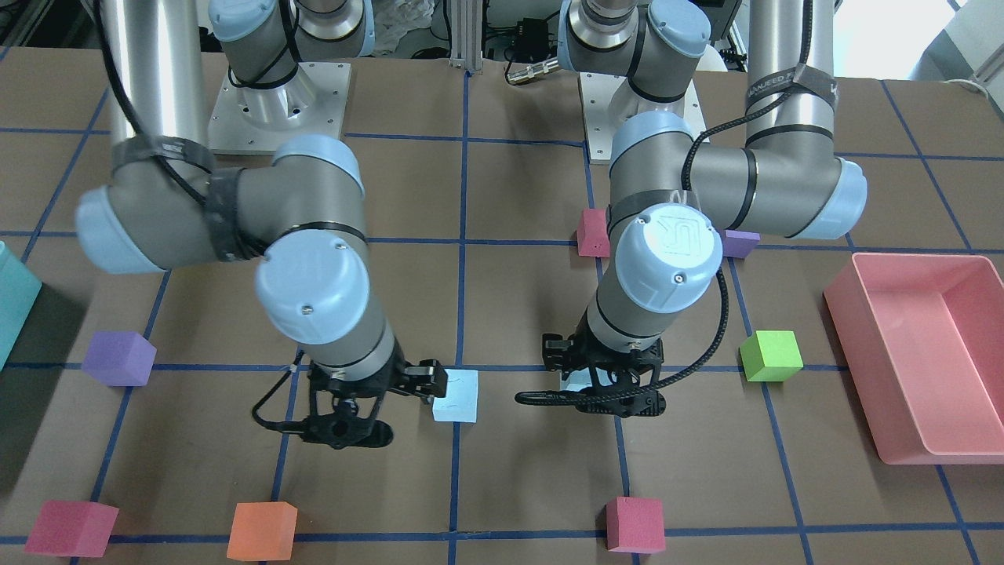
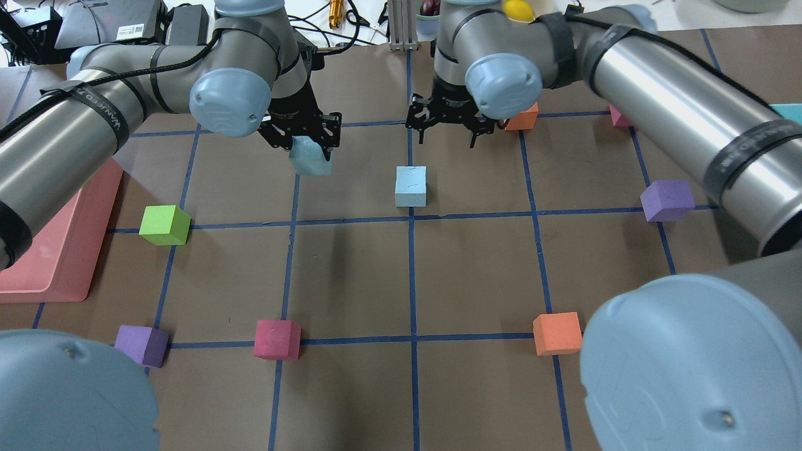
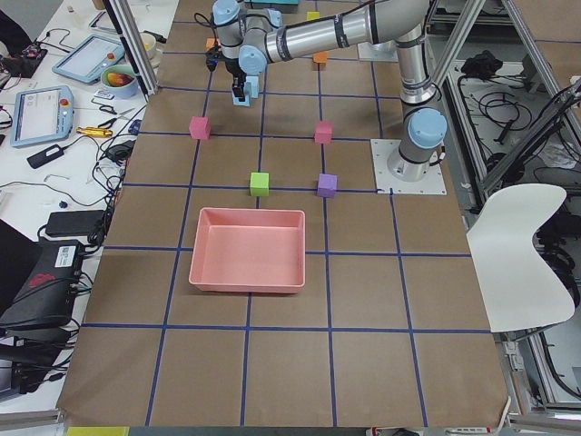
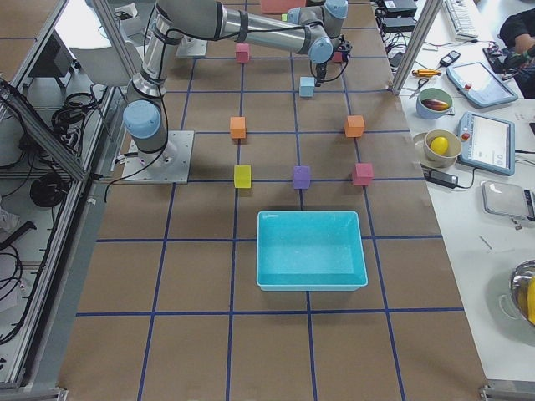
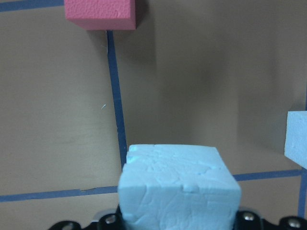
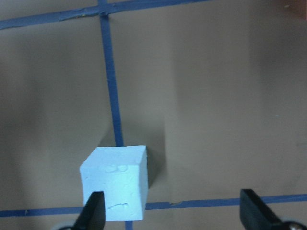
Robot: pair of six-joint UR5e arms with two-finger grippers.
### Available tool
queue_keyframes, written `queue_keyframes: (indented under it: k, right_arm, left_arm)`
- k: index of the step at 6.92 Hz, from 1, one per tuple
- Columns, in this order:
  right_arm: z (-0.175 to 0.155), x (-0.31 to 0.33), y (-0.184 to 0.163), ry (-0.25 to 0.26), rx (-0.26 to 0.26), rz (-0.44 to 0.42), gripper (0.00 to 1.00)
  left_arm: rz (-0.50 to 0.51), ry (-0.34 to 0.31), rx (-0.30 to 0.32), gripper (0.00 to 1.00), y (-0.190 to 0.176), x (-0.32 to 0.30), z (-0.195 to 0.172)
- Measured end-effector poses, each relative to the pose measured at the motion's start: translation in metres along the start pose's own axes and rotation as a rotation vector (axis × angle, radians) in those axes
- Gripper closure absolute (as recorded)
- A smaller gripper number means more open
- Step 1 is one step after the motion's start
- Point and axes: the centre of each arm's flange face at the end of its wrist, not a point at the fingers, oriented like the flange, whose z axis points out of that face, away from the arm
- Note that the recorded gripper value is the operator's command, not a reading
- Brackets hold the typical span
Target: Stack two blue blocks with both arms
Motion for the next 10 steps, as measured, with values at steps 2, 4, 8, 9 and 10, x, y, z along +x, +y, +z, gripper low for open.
queue_keyframes:
  k: [2, 4, 8, 9, 10]
  right_arm:
    - [-0.064, 0.058, 0.010, 0.026, -0.001, -0.017, 0.00]
    - [-0.119, 0.096, 0.045, 0.064, -0.054, -0.014, 0.00]
    - [-0.157, 0.123, 0.103, 0.065, -0.093, -0.030, 0.00]
    - [-0.153, 0.124, 0.120, 0.064, -0.076, -0.033, 0.00]
    - [-0.153, 0.126, 0.132, 0.065, -0.047, -0.037, 0.00]
  left_arm:
    - [-0.057, 0.028, 0.010, 1.00, 0.005, 0.044, -0.001]
    - [-0.064, 0.047, 0.020, 1.00, 0.006, 0.086, 0.009]
    - [-0.043, 0.058, 0.049, 1.00, -0.001, 0.134, 0.043]
    - [-0.052, 0.059, 0.050, 1.00, 0.000, 0.142, 0.044]
    - [-0.055, 0.058, 0.047, 1.00, 0.000, 0.145, 0.047]
